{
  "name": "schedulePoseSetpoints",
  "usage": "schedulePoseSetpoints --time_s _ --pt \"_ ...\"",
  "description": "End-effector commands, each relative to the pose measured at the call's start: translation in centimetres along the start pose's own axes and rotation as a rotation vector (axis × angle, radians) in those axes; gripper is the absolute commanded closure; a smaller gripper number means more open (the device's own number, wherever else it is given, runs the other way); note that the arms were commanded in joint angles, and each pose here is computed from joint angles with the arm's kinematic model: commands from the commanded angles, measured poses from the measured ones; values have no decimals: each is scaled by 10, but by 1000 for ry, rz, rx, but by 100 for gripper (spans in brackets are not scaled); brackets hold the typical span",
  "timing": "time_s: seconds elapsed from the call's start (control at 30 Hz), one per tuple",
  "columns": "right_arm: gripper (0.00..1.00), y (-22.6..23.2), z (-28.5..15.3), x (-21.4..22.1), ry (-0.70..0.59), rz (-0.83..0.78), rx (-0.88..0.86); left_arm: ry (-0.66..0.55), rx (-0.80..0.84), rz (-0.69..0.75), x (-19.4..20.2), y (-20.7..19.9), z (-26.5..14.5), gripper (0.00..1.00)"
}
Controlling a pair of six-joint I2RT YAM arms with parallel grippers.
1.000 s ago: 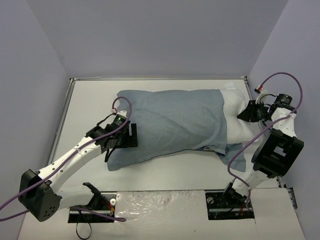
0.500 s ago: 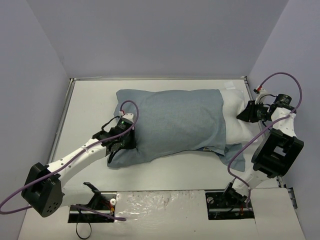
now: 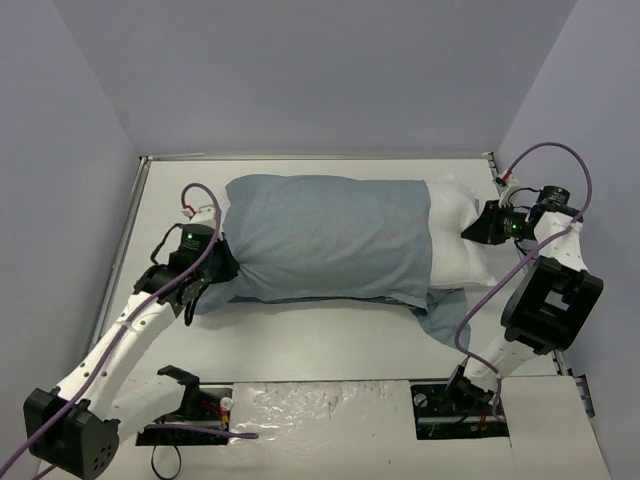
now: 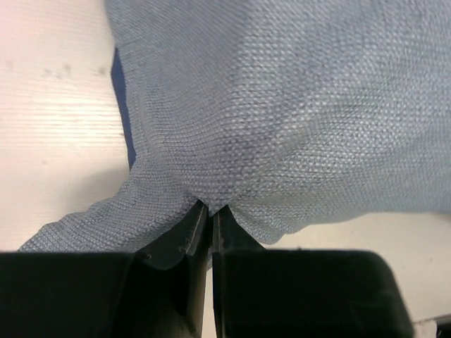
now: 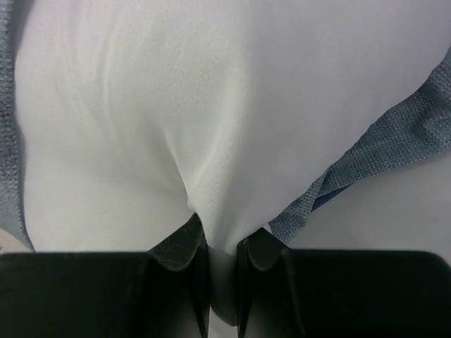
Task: Remove the pillowcase from the pillow
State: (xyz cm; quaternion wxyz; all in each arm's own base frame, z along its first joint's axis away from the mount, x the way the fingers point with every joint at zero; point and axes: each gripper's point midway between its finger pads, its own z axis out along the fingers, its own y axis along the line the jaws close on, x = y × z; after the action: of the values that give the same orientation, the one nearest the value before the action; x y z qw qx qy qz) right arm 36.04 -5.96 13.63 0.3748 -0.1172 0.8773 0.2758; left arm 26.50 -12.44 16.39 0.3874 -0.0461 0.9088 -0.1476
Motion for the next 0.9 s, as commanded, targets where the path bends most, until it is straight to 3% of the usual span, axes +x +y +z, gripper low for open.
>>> schedulePoseSetpoints --time_s 0.0,0.23,0.57,0.87 --pt "100 12 -8 -16 -41 -48 -18 -122 -70 -61 -45 29 -23 98" --pt "100 21 -17 -35 -87 -55 -28 -179 -125 -178 -72 67 -27 98" --pt "100 24 -23 -16 -60 -105 16 -205 -216 -321 -65 99 -37 98" --pt "100 24 -39 -39 -111 -120 46 -236 -265 -349 -61 110 -45 98"
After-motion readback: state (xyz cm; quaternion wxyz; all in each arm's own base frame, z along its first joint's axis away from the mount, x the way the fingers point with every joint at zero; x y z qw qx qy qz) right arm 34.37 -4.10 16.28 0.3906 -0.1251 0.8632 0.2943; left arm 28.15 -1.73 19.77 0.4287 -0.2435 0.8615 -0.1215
